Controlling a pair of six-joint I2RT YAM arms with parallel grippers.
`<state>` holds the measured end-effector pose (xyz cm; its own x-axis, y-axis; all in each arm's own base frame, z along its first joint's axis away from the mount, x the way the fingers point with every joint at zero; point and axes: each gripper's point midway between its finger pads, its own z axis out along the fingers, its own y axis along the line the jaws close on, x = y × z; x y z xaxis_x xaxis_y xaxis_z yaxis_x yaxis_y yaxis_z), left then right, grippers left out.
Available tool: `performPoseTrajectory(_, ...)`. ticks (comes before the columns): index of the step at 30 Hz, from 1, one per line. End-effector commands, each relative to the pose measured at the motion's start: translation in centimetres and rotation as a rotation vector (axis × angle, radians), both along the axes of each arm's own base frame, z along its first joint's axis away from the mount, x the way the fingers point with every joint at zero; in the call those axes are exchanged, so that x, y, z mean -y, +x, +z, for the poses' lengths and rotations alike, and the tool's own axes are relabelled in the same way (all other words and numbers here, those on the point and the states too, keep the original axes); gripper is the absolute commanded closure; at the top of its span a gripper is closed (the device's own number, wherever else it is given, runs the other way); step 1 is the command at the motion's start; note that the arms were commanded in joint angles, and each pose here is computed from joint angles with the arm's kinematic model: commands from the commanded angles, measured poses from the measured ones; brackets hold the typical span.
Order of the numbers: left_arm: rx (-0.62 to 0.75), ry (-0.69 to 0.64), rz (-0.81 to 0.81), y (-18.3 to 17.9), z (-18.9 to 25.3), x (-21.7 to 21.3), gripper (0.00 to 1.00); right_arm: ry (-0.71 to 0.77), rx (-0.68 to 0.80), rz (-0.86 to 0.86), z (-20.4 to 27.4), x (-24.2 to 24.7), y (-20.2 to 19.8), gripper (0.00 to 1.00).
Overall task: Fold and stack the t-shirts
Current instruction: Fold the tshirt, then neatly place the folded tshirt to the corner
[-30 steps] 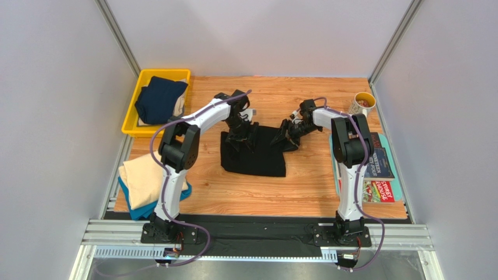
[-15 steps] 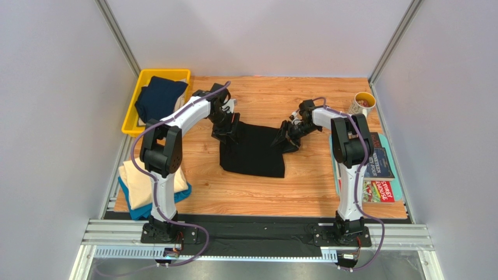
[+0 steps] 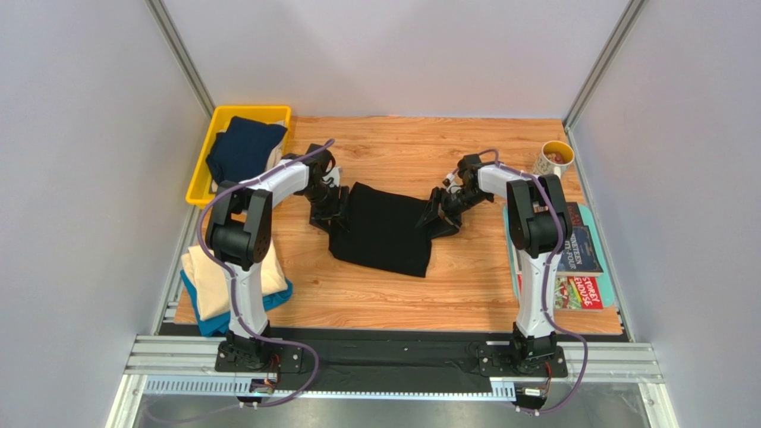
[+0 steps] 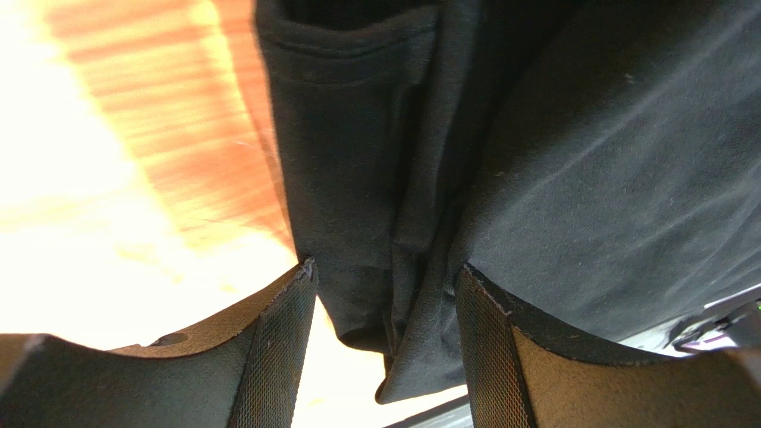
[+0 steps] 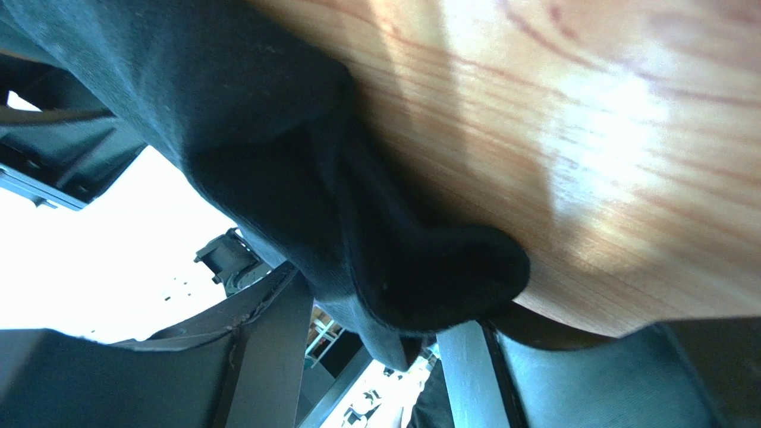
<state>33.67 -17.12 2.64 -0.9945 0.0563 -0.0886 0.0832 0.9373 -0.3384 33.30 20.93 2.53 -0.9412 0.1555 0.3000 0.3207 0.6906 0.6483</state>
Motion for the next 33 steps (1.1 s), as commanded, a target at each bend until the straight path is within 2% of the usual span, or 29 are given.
performPoseTrajectory(1,0.070,0.001,0.016,1.4,1.0,-0.6,0.35,-0.301,-0.067,0.057,-6.9,4.7,-2.8,0.42)
performPoseTrajectory(8,0.111,0.068,0.000,2.4,2.2,-2.0,0.35,-0.304,-0.074,0.064,-7.1,4.8,-3.1,0.42)
performPoseTrajectory(14,0.163,0.069,0.012,4.3,4.7,-2.2,0.35,-0.312,-0.090,0.069,-7.5,4.9,-3.4,0.51)
performPoseTrajectory(18,0.180,0.059,-0.002,5.1,5.4,-1.9,0.34,-0.314,-0.097,0.072,-7.6,4.9,-3.4,0.51)
performPoseTrajectory(26,0.068,0.002,-0.026,4.0,1.3,-0.9,0.35,-0.317,-0.099,0.078,-7.5,5.0,-3.5,0.50)
performPoseTrajectory(33,0.056,-0.067,-0.021,3.4,0.3,0.1,0.36,-0.324,-0.113,0.083,-7.6,5.1,-3.6,0.50)
